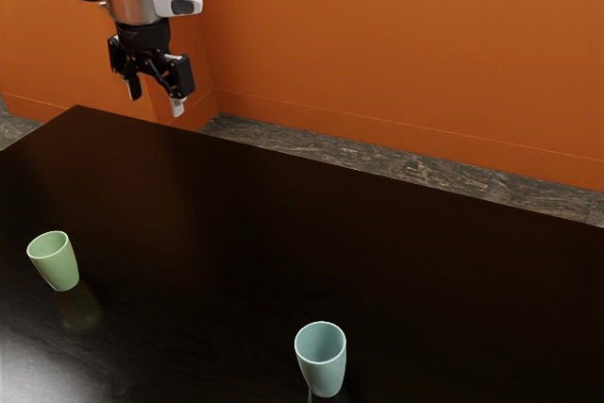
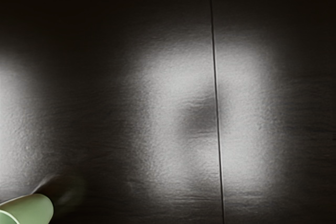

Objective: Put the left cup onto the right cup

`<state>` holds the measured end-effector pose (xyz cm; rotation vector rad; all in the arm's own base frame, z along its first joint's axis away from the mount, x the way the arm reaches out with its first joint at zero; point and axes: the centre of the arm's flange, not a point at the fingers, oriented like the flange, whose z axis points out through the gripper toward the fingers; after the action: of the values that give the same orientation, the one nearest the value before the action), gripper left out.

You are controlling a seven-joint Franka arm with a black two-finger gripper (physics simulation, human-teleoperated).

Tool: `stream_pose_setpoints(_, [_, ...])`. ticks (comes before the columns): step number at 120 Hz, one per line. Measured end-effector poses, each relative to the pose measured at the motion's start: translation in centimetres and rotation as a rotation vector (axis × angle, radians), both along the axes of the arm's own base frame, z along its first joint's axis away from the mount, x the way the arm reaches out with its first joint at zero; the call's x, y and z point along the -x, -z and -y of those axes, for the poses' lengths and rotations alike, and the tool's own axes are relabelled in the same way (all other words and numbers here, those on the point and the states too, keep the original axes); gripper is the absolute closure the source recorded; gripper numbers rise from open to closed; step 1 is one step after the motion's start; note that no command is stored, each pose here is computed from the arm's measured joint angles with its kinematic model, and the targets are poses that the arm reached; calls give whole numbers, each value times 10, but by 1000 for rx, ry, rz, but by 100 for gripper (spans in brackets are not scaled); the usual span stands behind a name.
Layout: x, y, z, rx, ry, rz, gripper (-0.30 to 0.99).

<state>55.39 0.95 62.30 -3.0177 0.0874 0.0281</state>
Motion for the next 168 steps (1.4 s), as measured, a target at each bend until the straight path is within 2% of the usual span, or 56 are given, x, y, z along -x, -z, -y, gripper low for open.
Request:
stream_pose_setpoints(25, [5, 1, 4, -1, 11, -6, 0])
stream_pose_setpoints(56, [7, 60, -10, 4, -2, -96, 0])
stream_pose_setpoints(85, [2, 77, -46, 0, -14, -73, 0])
stream_pose_setpoints(99, [22, 78, -72, 15, -34, -65, 0])
stream_pose_setpoints(111, [68, 82, -154, 39, -175, -56, 0])
stream_pose_setpoints(116, [88, 89, -171, 49, -204, -56, 0])
stream_pose_setpoints(125, [107, 98, -176, 62, -208, -54, 0])
stream_pose_setpoints(168, [143, 192, -198, 69, -209, -94, 0])
